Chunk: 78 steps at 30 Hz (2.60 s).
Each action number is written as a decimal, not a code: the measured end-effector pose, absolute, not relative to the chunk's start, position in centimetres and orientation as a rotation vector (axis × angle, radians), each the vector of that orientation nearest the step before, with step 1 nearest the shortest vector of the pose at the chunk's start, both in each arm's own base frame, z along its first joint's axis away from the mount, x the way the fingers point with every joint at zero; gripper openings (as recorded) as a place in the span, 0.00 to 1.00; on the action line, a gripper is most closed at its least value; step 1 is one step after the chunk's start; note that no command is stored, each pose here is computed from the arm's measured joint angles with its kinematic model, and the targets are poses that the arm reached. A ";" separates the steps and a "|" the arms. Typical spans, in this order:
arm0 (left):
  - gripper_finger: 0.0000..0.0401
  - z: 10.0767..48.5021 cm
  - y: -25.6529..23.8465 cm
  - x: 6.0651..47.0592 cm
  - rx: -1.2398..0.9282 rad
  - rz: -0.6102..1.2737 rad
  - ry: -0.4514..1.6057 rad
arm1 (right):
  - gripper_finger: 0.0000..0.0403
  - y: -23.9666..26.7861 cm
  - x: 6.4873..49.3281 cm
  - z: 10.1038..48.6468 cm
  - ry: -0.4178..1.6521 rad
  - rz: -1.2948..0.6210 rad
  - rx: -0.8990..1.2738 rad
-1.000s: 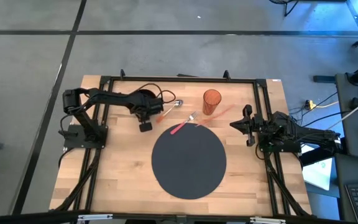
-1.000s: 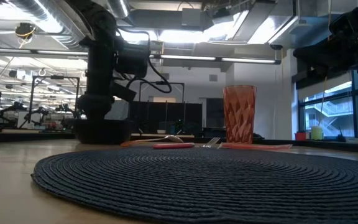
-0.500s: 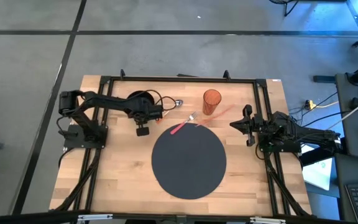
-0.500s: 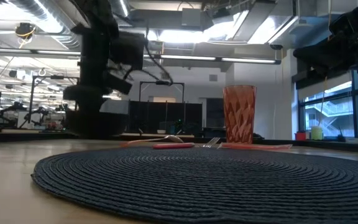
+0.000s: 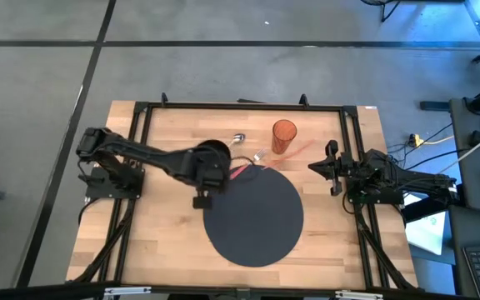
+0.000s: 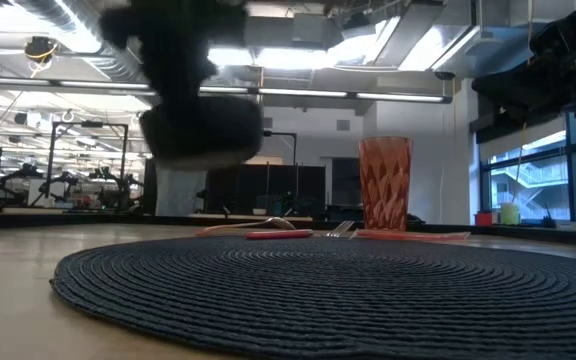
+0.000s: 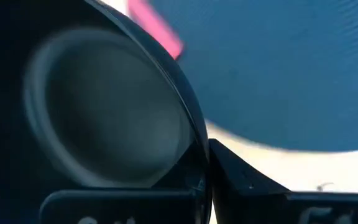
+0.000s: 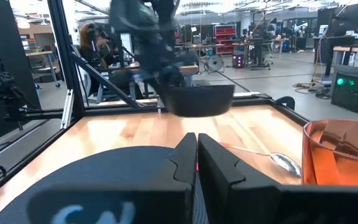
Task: Pick & Place Utensil
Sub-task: Put the black bowl on the center of the blue mat
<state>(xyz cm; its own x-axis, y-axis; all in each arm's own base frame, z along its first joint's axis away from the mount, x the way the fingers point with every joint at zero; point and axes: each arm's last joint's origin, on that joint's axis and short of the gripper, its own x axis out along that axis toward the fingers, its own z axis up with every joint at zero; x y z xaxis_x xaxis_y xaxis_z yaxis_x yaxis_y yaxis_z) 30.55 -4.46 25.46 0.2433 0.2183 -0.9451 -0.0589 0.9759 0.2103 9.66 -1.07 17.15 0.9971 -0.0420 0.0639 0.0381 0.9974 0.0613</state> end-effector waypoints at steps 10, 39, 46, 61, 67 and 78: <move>0.01 25.6 -12.2 37.9 0.277 -0.075 1.293 | 0.04 -1.1 9.7 17.2 -0.067 -0.040 0.067; 0.01 18.4 -19.7 43.4 0.600 -0.396 1.399 | 0.04 -1.1 9.7 17.2 -0.066 -0.040 0.064; 0.01 18.4 -19.5 43.8 0.628 -0.391 1.365 | 0.04 -1.1 9.7 17.2 -0.066 -0.040 0.064; 0.04 18.4 -19.3 44.0 0.604 -0.408 1.358 | 0.04 -1.1 9.7 17.2 -0.066 -0.040 0.065; 0.11 18.4 -19.5 43.9 0.606 -0.414 1.357 | 0.04 -1.1 9.7 17.2 -0.066 -0.040 0.064; 0.27 20.3 -20.7 43.8 0.596 -0.415 1.311 | 0.04 -1.1 9.7 17.2 -0.066 -0.040 0.064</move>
